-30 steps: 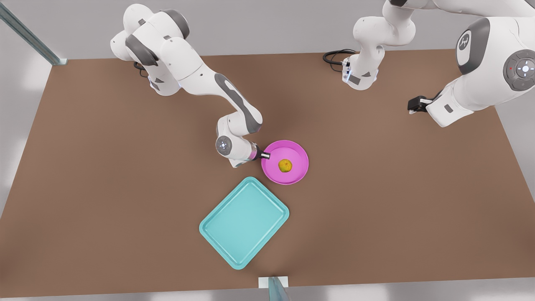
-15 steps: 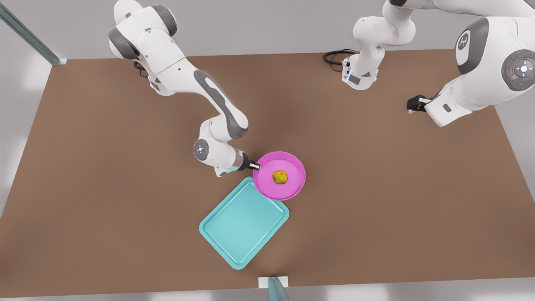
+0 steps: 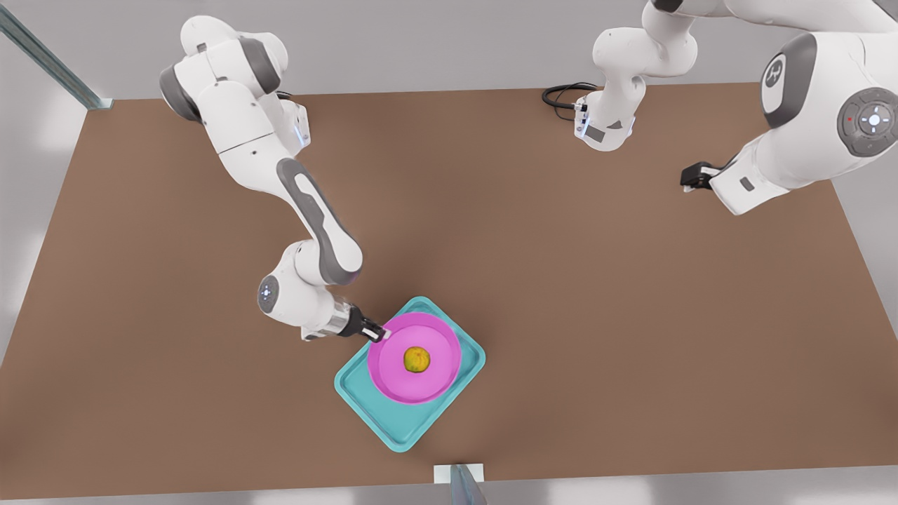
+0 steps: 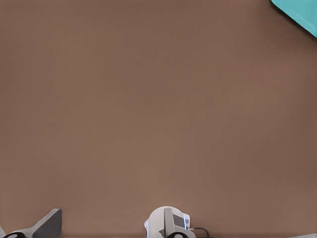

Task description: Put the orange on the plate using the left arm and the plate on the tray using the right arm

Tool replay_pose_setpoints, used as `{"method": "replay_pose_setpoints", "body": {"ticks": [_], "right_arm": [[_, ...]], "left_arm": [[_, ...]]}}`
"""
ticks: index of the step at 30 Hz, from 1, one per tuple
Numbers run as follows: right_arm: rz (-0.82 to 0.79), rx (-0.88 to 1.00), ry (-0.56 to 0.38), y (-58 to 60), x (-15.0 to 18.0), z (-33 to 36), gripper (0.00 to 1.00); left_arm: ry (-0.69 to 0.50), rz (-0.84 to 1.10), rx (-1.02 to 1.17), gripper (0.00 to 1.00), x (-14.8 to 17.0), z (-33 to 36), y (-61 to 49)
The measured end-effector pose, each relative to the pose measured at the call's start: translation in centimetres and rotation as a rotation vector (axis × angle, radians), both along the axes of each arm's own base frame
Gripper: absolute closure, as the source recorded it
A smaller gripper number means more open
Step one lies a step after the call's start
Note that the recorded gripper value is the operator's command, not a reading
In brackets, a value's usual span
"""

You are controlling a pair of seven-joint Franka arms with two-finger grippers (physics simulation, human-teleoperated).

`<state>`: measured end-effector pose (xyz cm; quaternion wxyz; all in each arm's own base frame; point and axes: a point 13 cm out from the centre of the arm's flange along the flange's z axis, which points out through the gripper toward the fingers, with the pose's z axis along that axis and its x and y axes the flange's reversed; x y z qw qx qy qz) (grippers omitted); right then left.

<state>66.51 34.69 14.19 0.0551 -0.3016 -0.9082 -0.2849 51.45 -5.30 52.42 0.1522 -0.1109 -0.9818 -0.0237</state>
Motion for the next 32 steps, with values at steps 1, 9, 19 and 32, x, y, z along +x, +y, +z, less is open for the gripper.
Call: {"method": "replay_pose_setpoints", "body": {"ticks": [1,9,19,32], "right_arm": [[-0.007,-0.001,-0.001,-0.6,0.5,-0.3,0.79],[0.005,-0.015,0.014,-0.4,0.8,-4.0,0.79],[-0.035,-0.015,-0.079,-8.0,4.5,8.1,0.00],[0.483,-0.724,-0.076,-36.1,-11.2,38.9,0.00]], "left_arm": [[0.001,0.001,0.000,0.00,0.0,-0.1,0.0],[0.009,0.004,0.001,0.00,0.2,-0.4,0.1],[0.002,0.004,0.000,0.00,-0.1,0.1,0.1],[0.010,0.005,0.002,0.00,0.1,-0.3,0.4]]}}
